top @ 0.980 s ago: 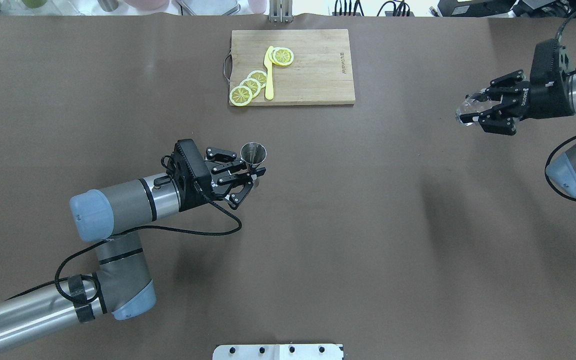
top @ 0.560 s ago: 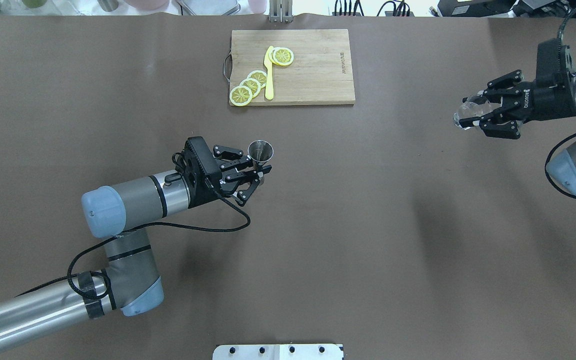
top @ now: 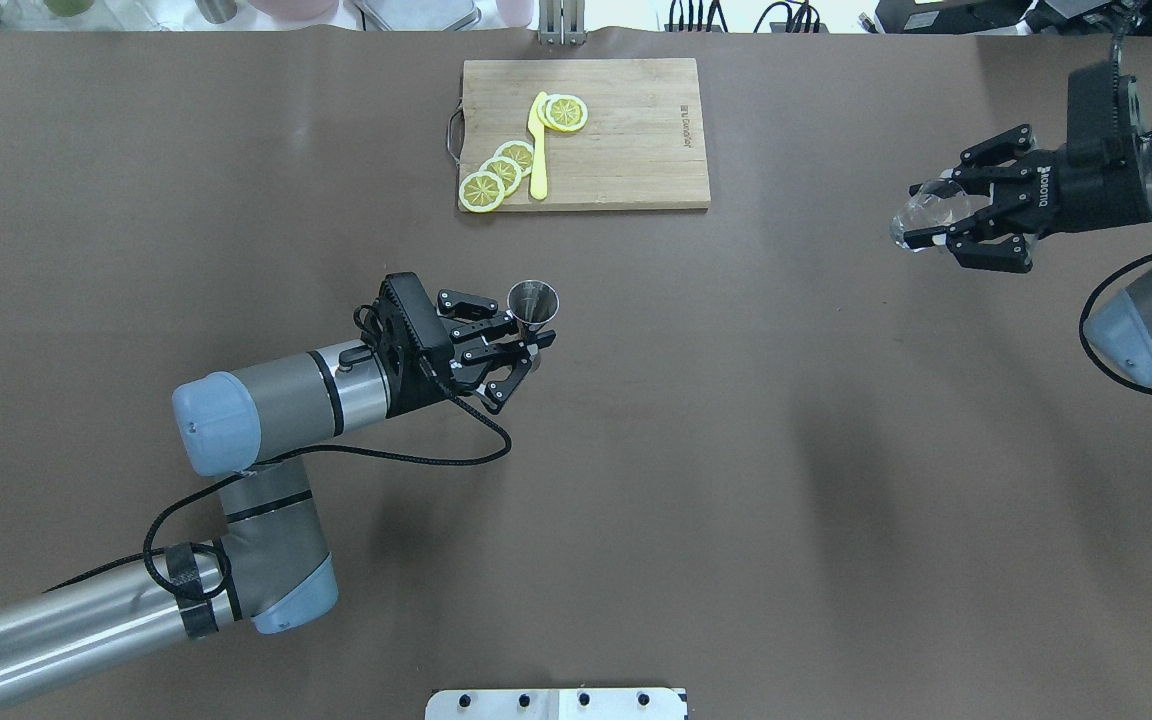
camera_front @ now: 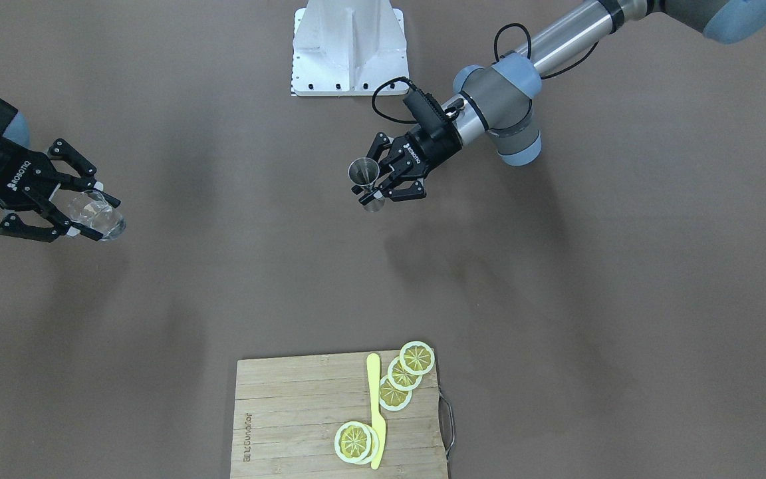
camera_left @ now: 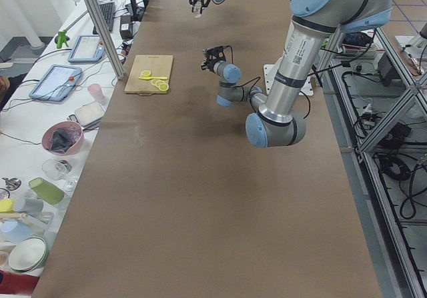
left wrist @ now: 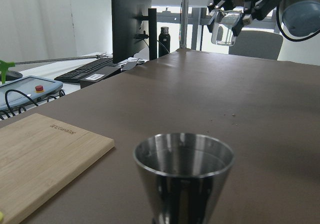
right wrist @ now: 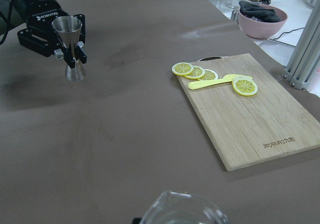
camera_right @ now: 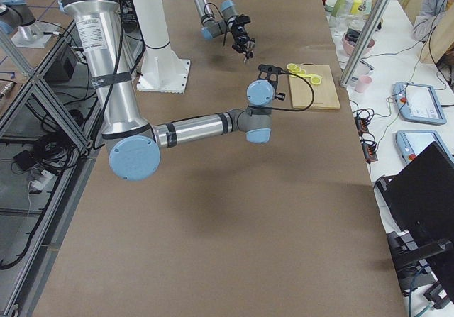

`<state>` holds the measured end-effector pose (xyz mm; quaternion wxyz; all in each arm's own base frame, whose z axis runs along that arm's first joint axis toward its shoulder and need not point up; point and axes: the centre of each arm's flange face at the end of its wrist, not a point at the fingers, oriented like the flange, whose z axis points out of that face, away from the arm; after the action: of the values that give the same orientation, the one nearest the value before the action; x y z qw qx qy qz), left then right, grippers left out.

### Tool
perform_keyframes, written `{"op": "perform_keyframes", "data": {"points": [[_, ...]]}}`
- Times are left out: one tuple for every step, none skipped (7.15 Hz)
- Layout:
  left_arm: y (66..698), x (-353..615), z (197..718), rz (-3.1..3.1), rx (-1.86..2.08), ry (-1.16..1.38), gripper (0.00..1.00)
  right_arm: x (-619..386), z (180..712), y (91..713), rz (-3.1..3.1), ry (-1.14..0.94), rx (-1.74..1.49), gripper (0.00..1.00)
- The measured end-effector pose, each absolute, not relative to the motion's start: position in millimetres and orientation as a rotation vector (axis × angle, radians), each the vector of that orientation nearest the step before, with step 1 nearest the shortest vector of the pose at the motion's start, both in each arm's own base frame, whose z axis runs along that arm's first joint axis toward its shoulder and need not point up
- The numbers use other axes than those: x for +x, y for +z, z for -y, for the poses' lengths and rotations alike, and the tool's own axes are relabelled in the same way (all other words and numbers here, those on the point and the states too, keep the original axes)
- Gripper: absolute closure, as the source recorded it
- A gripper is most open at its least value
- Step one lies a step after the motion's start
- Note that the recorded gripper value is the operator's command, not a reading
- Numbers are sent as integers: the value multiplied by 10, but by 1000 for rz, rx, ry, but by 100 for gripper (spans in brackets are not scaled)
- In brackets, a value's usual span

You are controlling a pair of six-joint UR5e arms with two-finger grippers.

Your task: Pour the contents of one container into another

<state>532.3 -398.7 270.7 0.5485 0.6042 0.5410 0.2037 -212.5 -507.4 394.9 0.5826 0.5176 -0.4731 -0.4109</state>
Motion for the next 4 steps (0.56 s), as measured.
{"op": "perform_keyframes", "data": {"points": [[2700,5326,3970,-1285,1432,484,100,-2168,5037,3794,1084,-996,1215,100],[2692,5335,3961,-1286,1432,485,100,-2218,4983,3636,1063,-1038,1226,100],[2683,5345,3958,-1285,1431,486,100,-2277,4920,3489,1037,-1089,1243,100],[2685,5359,3957,-1283,1429,488,100,-2343,4848,3361,1016,-1145,1259,100]]}}
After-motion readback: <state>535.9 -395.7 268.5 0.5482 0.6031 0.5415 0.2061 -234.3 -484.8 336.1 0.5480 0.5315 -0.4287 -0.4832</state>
